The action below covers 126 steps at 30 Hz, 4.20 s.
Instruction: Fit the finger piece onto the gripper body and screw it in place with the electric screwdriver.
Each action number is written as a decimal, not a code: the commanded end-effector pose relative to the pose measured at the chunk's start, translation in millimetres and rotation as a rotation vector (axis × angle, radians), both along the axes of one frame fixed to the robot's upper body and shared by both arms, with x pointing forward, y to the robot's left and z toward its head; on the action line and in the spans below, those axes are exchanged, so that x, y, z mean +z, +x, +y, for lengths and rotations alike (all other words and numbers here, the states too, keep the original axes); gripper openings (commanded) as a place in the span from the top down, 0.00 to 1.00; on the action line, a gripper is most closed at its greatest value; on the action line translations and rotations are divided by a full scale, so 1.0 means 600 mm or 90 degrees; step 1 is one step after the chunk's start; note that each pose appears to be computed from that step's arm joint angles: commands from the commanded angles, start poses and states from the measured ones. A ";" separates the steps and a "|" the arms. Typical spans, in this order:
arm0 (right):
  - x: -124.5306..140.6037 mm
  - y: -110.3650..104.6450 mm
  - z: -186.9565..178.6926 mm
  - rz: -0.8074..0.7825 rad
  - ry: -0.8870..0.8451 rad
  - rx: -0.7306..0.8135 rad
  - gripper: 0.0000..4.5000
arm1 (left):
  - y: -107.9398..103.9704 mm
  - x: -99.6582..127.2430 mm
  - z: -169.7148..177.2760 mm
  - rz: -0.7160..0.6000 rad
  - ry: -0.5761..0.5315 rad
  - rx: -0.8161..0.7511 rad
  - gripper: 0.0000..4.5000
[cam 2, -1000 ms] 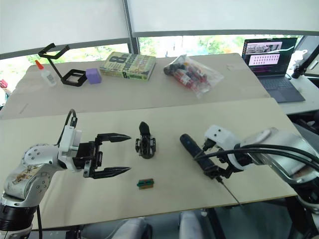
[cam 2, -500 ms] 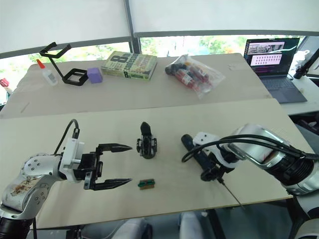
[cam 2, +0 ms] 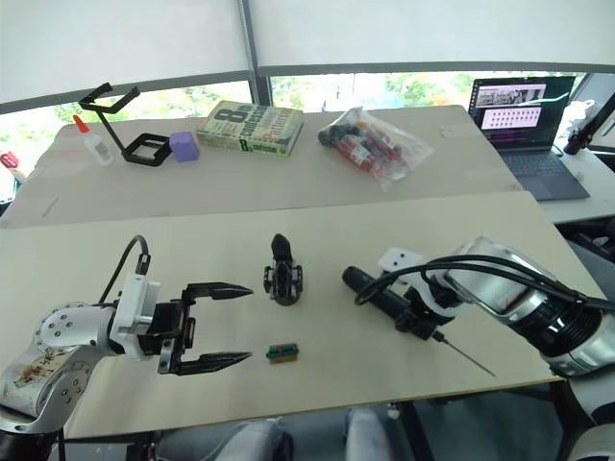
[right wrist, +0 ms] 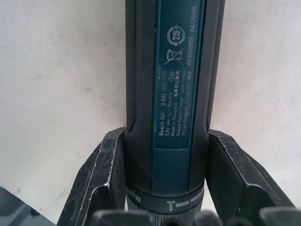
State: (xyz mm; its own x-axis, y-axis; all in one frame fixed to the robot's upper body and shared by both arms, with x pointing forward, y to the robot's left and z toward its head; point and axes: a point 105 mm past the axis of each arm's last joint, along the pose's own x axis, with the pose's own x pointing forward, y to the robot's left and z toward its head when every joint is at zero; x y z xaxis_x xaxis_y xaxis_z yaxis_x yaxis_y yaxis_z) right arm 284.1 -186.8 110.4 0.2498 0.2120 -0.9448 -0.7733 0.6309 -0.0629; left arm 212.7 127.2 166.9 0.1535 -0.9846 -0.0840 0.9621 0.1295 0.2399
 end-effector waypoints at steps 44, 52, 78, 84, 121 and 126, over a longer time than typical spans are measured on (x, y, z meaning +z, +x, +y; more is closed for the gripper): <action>0.168 -0.138 0.254 -0.425 0.894 0.669 0.57 | -0.010 -0.150 0.008 0.000 0.068 0.061 0.00; 0.158 -0.135 0.257 -0.411 0.871 0.662 0.57 | 0.009 -0.174 -0.031 0.025 0.081 0.049 0.00; 0.144 -0.117 0.259 -0.425 0.830 0.640 0.57 | 0.014 -0.201 -0.041 0.078 0.125 0.073 0.00; 0.142 -0.114 0.259 -0.424 0.825 0.636 0.57 | 0.013 -0.202 -0.042 0.081 0.125 0.068 0.00; 0.136 -0.118 0.266 -0.432 0.809 0.648 0.57 | 0.010 -0.206 -0.044 0.090 0.118 0.070 0.00; 0.147 -0.117 0.259 -0.449 0.818 0.646 0.57 | 0.010 -0.205 -0.044 0.091 0.116 0.072 0.00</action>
